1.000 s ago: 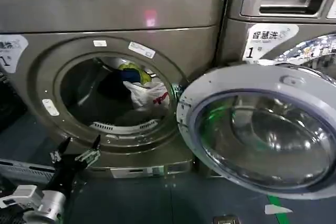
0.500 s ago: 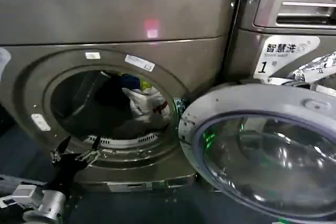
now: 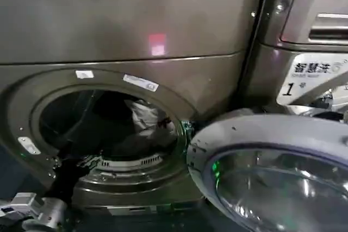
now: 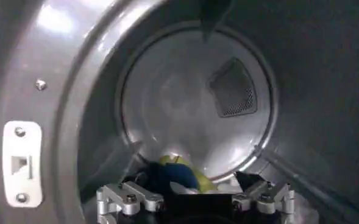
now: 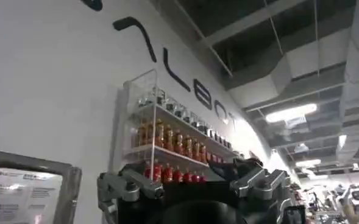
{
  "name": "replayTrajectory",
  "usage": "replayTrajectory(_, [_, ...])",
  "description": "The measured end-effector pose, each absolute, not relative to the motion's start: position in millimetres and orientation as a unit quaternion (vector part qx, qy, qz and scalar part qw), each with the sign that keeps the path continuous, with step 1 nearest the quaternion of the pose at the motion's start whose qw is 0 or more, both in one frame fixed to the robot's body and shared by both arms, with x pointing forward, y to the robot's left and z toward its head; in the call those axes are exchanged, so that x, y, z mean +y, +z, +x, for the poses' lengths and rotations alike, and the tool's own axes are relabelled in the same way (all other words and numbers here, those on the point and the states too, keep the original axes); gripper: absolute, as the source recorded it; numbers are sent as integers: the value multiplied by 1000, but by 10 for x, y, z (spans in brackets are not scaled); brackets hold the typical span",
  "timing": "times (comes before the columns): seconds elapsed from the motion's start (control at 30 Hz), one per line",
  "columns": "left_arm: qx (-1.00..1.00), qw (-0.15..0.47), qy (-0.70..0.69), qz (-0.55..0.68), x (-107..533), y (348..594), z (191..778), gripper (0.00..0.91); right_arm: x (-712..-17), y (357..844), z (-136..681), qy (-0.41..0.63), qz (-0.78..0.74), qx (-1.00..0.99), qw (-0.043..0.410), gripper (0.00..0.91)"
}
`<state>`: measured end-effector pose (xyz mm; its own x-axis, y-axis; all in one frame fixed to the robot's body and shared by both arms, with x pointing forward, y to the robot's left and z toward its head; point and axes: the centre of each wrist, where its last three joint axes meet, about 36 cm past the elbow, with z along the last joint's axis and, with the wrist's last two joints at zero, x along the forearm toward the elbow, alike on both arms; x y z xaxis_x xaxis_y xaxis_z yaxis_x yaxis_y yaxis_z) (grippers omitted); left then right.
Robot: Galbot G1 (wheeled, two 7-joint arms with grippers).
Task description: Grasp the clothes from the dryer.
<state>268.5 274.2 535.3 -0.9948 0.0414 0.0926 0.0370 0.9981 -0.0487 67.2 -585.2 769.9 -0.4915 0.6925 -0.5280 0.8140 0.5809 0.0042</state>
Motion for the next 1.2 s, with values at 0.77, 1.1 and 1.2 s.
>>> replayTrajectory(0.77, [-998, -10, 51, -48, 2770, 4959, 4084, 907, -5646, 7877, 538, -162, 460, 836, 251, 907])
replayTrajectory(1.1, [-997, -11, 53, -47, 2736, 4884, 5167, 907, -5628, 7910, 532, -167, 453, 836, 259, 907])
replayTrajectory(1.2, [-997, -8, 53, -48, 2692, 4855, 5474, 907, -5624, 7915, 527, -169, 451, 836, 263, 907])
